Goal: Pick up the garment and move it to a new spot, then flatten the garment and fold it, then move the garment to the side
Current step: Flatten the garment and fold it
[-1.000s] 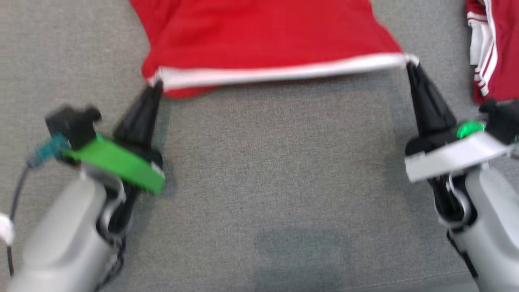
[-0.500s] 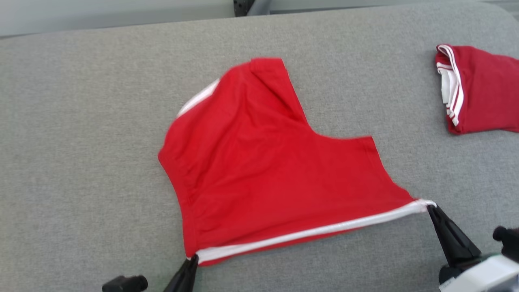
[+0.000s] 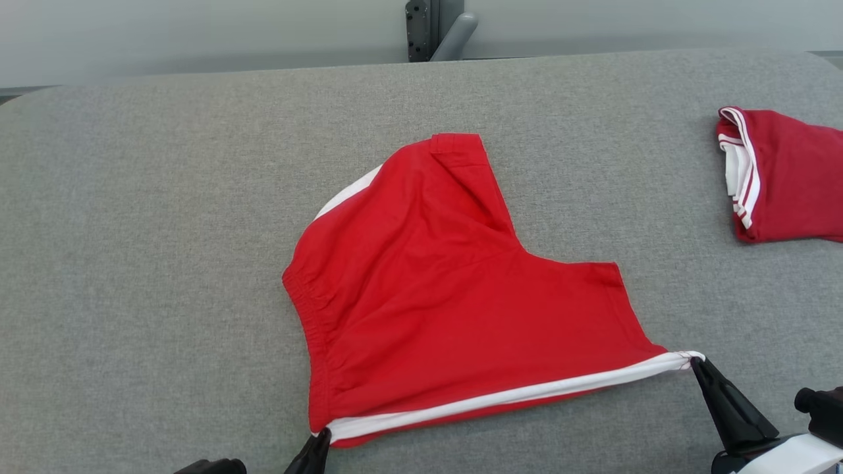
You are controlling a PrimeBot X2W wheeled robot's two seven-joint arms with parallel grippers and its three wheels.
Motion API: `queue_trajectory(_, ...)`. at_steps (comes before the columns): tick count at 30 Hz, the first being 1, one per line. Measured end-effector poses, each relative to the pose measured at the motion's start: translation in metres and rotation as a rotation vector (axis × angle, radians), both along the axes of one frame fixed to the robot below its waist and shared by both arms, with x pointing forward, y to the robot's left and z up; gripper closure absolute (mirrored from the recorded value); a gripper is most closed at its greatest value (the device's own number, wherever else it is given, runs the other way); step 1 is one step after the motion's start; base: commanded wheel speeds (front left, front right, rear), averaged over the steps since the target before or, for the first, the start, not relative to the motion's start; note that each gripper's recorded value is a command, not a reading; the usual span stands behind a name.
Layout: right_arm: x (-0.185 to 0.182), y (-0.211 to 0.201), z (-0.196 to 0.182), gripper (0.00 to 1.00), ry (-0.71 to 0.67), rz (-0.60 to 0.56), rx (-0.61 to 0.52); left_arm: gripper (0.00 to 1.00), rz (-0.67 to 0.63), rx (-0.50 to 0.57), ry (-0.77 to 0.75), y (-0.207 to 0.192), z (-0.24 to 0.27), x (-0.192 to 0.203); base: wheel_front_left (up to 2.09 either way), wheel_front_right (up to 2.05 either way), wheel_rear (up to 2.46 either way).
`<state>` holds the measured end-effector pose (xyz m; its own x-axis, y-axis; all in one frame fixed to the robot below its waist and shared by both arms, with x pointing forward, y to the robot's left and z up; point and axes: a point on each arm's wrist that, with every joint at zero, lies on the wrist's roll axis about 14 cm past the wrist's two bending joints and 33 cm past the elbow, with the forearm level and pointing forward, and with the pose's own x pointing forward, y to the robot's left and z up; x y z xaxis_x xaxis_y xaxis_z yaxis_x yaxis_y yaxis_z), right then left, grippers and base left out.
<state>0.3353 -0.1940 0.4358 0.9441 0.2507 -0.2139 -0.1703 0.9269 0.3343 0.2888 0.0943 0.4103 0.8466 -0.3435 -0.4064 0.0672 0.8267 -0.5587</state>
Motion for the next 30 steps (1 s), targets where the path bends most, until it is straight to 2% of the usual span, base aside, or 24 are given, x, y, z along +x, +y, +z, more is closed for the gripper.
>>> queue_trajectory(9,-0.001,-0.004,0.003,1.00,-0.005,-0.014,0.003,1.00,-0.016,-0.007,-0.008,0.000,0.007,0.005,0.00,0.00,0.00)
queue_trajectory(23,0.012,-0.006,0.047,1.00,-0.144,-0.035,0.044,1.00,-0.063,-0.025,-0.106,-0.002,0.054,0.025,0.00,0.00,0.00)
queue_trajectory(30,0.010,-0.006,0.046,1.00,-0.139,-0.041,0.046,1.00,-0.084,-0.021,-0.095,-0.005,0.054,0.025,0.00,0.00,0.00)
